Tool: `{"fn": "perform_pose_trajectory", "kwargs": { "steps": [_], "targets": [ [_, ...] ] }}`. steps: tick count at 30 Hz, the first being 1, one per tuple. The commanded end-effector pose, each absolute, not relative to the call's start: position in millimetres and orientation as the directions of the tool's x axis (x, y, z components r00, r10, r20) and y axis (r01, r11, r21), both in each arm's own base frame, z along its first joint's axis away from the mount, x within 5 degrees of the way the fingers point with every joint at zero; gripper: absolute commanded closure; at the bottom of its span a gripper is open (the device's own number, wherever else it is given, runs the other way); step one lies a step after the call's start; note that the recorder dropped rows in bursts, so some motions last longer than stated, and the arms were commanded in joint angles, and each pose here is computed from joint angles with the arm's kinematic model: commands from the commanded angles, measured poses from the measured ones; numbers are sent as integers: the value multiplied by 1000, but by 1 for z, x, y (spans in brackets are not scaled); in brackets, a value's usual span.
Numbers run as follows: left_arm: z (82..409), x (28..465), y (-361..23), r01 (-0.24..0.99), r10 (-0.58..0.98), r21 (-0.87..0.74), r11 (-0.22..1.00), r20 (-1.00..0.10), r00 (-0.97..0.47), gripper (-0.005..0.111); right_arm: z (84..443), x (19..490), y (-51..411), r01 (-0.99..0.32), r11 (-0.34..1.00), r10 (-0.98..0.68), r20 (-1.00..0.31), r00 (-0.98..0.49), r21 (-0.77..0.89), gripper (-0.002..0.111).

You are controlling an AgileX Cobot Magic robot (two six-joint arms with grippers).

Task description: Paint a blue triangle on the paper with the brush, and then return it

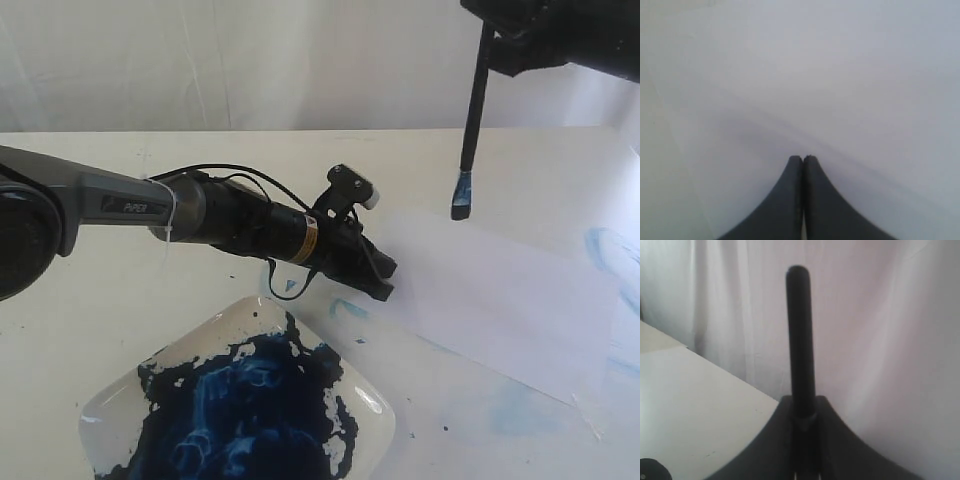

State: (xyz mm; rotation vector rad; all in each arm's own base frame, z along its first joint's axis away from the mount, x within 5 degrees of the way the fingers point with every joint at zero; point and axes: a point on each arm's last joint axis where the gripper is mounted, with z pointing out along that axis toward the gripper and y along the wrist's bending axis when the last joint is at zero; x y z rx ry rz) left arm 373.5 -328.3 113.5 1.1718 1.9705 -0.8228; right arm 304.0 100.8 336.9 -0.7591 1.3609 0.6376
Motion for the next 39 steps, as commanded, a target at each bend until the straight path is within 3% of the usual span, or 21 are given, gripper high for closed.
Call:
{"fn": "perform_pose_trajectory", "kwargs": {
  "steps": [1,5,13,39],
  "targets": [
    [107,373,-328,910,489,-158,383,-801,-345,107,328,313,85,-820,563,70,-983,168,-99,108],
    [107,373,-328,910,489,-158,383,-801,-345,107,313,324,56,-825,562,101,-985,142,-61,108],
    [107,373,-328,910,489,-158,383,-801,-345,107,274,339,57,-847,524,99,-994,-40,87,108],
    [107,372,-328,911,489,-160,380,-801,-345,107,278,339,67,-847,520,152,-988,-33,109,108]
  ]
}}
